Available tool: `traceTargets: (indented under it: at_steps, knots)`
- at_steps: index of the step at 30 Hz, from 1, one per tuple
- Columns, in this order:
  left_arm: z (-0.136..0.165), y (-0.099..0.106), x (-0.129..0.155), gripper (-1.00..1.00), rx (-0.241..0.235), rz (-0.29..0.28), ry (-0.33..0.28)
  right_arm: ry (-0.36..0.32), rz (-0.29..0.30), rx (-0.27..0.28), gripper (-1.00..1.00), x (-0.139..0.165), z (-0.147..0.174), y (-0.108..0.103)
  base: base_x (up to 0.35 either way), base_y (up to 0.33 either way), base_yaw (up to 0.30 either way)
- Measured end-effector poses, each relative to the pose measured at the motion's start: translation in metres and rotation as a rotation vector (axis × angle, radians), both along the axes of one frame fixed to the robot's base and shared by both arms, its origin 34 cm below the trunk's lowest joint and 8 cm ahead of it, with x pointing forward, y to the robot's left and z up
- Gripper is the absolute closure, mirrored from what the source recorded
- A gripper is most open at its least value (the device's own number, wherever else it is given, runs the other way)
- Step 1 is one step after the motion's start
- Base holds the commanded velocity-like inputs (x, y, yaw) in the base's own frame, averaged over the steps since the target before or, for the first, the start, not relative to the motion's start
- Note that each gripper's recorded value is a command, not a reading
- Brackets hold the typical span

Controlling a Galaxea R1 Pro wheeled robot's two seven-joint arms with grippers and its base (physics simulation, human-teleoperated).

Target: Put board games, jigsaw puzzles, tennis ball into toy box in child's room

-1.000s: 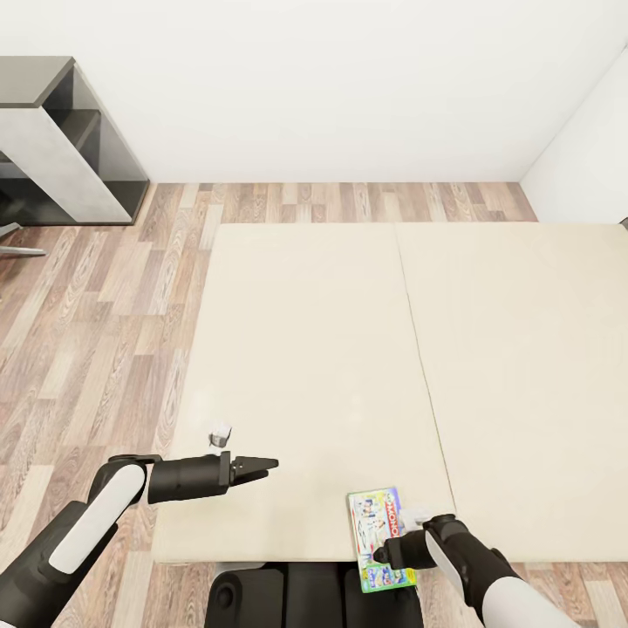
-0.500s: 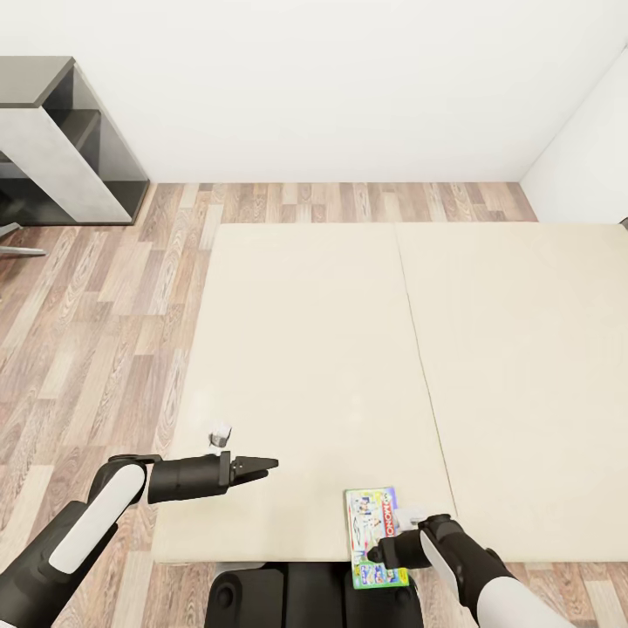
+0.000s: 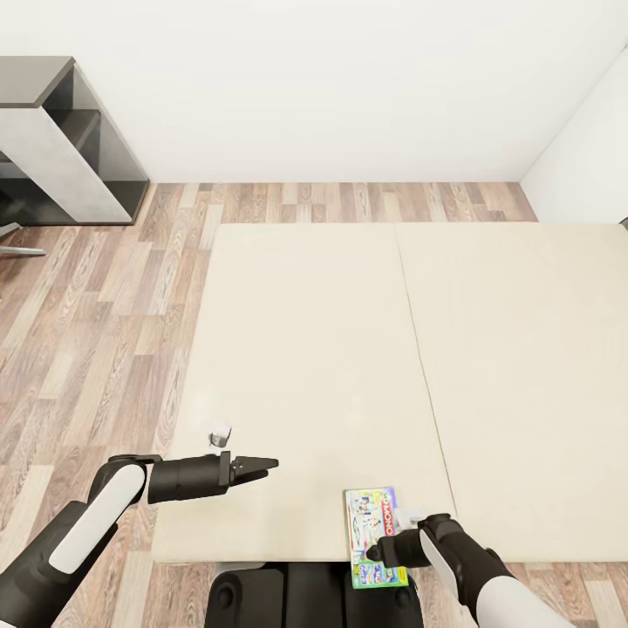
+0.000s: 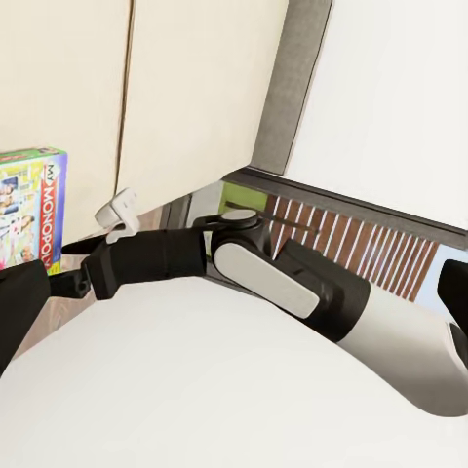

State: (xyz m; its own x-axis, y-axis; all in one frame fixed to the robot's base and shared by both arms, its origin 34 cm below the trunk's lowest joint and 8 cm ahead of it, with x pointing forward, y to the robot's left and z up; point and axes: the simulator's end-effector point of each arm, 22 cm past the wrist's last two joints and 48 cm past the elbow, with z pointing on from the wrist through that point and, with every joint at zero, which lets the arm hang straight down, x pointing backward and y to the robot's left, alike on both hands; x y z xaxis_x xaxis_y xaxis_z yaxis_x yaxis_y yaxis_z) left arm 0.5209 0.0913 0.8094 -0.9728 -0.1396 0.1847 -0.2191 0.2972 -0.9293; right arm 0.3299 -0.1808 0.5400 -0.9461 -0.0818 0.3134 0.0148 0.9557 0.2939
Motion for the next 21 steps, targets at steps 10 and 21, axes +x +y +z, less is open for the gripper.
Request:
traceTargets:
  at_steps: [10, 21]
  knots:
    - [0.0000, -0.0004, -0.0003, -1.00, -0.001, 0.000, 0.000, -0.001, 0.002, -0.003, -1.00, 0.0009, -0.0002, -0.0011, 0.000, 0.000, 0.000]
    - [0.0000, -0.0007, 0.0000, -1.00, 0.000, 0.000, 0.000, -0.013, 0.005, -0.008, -1.00, 0.0042, -0.0012, -0.0023, 0.000, 0.000, 0.000]
